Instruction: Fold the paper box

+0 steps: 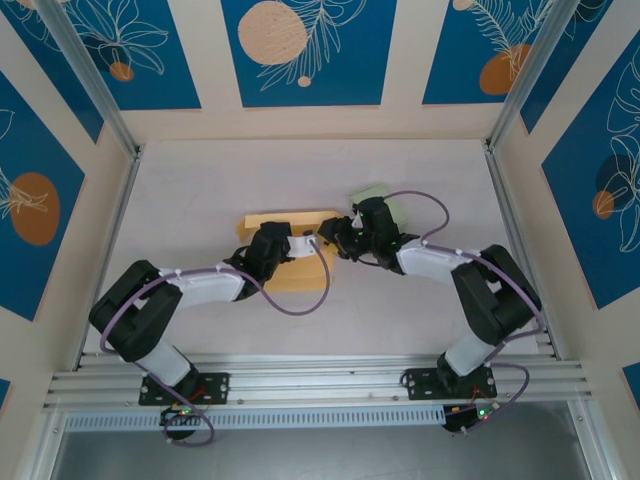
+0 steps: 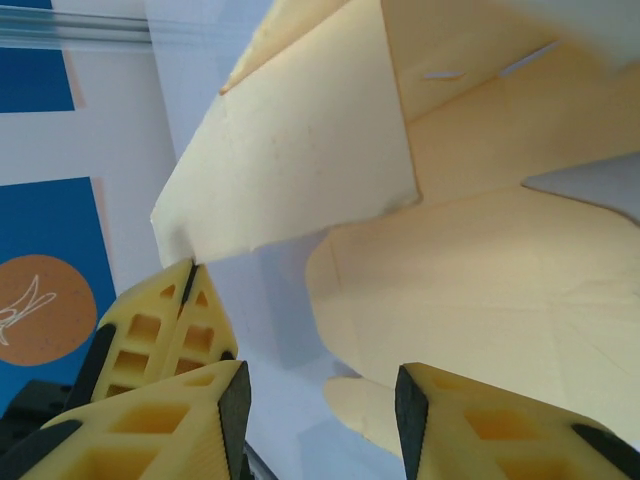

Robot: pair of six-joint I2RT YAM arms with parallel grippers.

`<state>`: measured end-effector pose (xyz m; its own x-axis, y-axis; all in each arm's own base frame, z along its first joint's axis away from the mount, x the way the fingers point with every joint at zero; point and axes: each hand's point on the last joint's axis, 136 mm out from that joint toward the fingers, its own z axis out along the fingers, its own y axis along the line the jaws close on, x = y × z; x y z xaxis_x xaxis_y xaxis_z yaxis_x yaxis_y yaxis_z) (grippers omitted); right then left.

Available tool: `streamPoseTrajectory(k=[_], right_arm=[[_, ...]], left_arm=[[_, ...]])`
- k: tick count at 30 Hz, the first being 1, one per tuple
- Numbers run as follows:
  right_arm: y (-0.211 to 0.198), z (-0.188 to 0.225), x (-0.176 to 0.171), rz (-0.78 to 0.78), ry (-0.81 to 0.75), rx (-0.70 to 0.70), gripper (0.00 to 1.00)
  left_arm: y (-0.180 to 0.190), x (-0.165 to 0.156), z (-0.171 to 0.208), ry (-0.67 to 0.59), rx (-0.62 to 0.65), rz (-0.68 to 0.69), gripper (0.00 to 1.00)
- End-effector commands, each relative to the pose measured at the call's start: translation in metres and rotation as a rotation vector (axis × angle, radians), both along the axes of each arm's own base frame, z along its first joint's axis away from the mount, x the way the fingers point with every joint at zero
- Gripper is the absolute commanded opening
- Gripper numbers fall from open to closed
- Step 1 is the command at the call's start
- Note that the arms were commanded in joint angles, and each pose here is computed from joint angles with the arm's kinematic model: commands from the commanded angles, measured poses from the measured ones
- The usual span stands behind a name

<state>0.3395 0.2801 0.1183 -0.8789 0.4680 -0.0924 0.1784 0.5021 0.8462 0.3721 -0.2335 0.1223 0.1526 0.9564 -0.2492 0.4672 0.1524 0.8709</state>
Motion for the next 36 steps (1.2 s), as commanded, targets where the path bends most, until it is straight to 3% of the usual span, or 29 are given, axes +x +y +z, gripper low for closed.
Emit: streamPoseTrajectory(k=[1,4,10,22,30,33,36], right_arm=[[-0.023,0.018,-0.004,0.010,-0.065,-0.143,0.49],[-0.029,0.041,0.000,0.027,-0.122,-0.224,0.56],[-0.016,0.056,0.020,0.095,-0.123,-0.270,0.59],[0.009,0.019,0.048,0.135,-0.014,-0.279,0.59],[0.033,0.008,0.059,0.165,-0.012,-0.164,0.59],[0.041,0.008,0.068,0.178,-0.040,-0.125,0.54],[0.051,0.005,0.071,0.210,-0.039,-0.038,0.37]], left_arm=[[0.003,-0.003,-0.001,0.010,-0.008,-0.008,0.00],[0.001,-0.005,-0.004,0.021,-0.016,-0.019,0.00],[-0.002,-0.005,-0.003,0.030,-0.043,-0.023,0.00],[-0.009,0.003,-0.007,0.050,-0.057,-0.014,0.00],[-0.017,0.005,-0.007,0.077,-0.077,-0.036,0.00],[-0.019,0.004,-0.008,0.084,-0.083,-0.047,0.00],[-0.019,0.004,-0.011,0.097,-0.085,-0.047,0.00]])
